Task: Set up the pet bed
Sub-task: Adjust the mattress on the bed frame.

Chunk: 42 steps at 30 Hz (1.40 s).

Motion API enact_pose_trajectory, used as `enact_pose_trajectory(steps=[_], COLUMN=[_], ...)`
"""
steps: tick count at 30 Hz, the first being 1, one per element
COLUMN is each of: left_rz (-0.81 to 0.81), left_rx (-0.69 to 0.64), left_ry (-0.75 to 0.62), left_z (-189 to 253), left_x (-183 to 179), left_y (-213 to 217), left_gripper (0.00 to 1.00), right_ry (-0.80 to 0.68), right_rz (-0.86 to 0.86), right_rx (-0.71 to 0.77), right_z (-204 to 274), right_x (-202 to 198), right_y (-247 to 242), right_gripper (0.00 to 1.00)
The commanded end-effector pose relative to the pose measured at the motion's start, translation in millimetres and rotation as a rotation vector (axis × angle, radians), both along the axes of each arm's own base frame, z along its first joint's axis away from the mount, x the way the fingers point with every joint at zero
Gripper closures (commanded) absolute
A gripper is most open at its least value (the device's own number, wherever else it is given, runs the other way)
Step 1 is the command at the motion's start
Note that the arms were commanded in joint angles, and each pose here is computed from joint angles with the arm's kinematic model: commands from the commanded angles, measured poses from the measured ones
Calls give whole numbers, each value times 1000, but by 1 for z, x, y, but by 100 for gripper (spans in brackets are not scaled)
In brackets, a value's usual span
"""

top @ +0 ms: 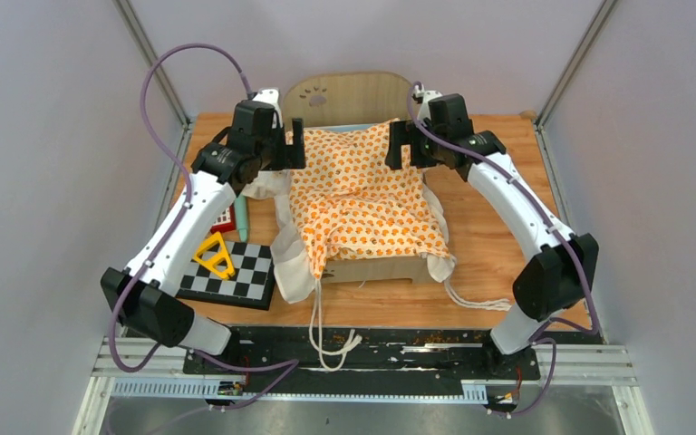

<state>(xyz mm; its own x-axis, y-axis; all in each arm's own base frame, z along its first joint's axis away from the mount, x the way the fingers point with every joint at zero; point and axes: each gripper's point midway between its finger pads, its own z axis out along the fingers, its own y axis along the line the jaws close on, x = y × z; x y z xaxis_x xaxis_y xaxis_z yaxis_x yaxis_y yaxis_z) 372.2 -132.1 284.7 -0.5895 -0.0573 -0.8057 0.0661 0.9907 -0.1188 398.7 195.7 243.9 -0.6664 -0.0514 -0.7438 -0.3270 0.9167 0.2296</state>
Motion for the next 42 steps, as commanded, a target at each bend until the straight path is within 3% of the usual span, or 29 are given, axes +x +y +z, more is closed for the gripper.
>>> enact_pose_trajectory(steps=[1,12,22,26,31,35,39,42], left_rz=[-48,101,107,99,85,61,16,-8], left_rx=[-117,20,81,89,93,90,76,42], left_ry=[-91,-63,-52,-47,-38,-49,-98,-192], left_z=[19,-33,-68,-79,-88,-80,-51,-12], left_x=[33,90,121,131,135,132,122,108], left_y=[-28,-17,-22,-26,-29,-31,-32,-29], left_gripper=[0,0,3,17,43,71,100,100], right_ry=[-78,-79,-47,-48,-59,-104,-200,-301], right_rz=[49,54,105,104,112,112,123,110], right_rx=[37,-76,-76,-76,-62,-45,-8,18], right_z=[20,-19,-50,-50,-43,-20,23,63], right_x=[34,105,114,115,113,108,97,84], right_y=[17,18,22,20,22,21,21,16], right_gripper=[0,1,11,26,50,77,94,100])
